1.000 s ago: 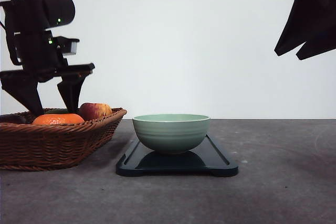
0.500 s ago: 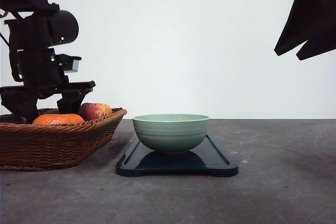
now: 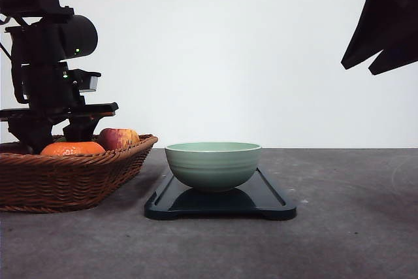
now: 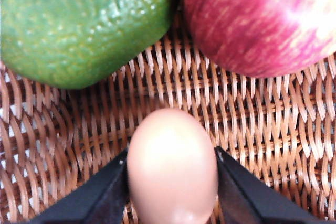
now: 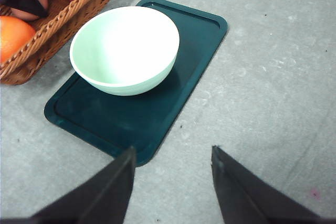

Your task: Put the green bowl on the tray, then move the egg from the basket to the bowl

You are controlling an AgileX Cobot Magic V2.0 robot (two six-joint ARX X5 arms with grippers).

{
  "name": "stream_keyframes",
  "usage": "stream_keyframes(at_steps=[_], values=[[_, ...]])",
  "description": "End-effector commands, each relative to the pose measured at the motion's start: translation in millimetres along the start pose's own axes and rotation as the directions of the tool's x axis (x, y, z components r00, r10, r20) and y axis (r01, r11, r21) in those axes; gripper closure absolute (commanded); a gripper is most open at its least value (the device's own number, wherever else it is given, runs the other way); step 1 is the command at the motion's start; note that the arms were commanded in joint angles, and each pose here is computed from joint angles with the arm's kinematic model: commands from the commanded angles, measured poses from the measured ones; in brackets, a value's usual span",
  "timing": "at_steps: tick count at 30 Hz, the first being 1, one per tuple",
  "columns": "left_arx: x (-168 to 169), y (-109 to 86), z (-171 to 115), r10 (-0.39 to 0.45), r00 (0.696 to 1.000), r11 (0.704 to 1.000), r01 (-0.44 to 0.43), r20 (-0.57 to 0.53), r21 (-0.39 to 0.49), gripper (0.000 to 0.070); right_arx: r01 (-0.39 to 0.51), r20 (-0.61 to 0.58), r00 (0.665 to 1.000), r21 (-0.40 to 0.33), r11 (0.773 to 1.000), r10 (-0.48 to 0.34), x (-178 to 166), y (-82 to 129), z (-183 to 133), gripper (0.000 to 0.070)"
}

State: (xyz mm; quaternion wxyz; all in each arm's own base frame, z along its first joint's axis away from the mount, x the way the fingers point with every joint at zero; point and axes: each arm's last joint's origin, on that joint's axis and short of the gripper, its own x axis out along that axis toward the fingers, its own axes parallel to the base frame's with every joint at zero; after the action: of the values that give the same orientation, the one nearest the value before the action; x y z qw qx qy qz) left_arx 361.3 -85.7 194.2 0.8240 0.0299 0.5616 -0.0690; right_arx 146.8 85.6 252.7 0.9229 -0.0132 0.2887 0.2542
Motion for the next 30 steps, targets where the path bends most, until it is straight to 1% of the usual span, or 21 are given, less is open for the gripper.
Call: stream_keyframes(at_steps=[1,6,11,15,18,21,23,25,28,30], values=[[-1,-0.9,5,0.004,1.000,1.000,-0.004,0.010,0.011,0.0474,-0.007,0.006,1.000,0.011,1.000,0.007,1,2,2,0.0424],[-20,-0.1,6,0.001,0.999,1.000,-0.001,0.050,0.010,0.0474,-0.007,0.006,1.000,0.011,1.000,0.007,1,2,2,0.0424],[-57,0.2,3,-0.005,0.994,1.000,0.004,0.113,0.011,0.0472,-0.007,0.006,1.000,0.011,1.000,0.007,1,2,2,0.0424],[-89,-4.0,-2,-0.026,0.984,0.999,0.022,0.177,0.024,0.0473,-0.007,0.006,1.000,0.010,1.000,0.007,1,2,2,0.0424],[-109,-10.9,-5,-0.058,0.969,0.998,0.049,0.239,0.046,0.0473,-0.007,0.006,1.000,0.010,1.000,0.007,1,2,2,0.0424],[-122,-22.4,-3,-0.154,0.939,0.987,0.136,0.309,0.081,0.0473,-0.007,0.006,1.000,0.010,1.000,0.007,1,2,2,0.0424],[-127,-32.0,0,-0.238,0.906,0.971,0.215,0.351,0.105,0.0473,-0.007,0.006,1.000,0.010,1.000,0.007,1,2,2,0.0424],[-129,-42.6,3,-0.302,0.873,0.953,0.278,0.384,0.119,0.0473,-0.007,0.003,1.000,0.010,1.000,0.007,1,2,2,0.0424],[-129,-61.4,7,-0.355,0.833,0.935,0.318,0.425,0.157,0.0473,-0.006,-0.002,1.000,0.011,1.000,0.006,1,1,1,0.0424],[-125,-74.6,9,-0.384,0.814,0.923,0.332,0.435,0.194,0.0473,-0.005,-0.005,1.000,0.011,1.000,0.005,1,1,1,0.0424]])
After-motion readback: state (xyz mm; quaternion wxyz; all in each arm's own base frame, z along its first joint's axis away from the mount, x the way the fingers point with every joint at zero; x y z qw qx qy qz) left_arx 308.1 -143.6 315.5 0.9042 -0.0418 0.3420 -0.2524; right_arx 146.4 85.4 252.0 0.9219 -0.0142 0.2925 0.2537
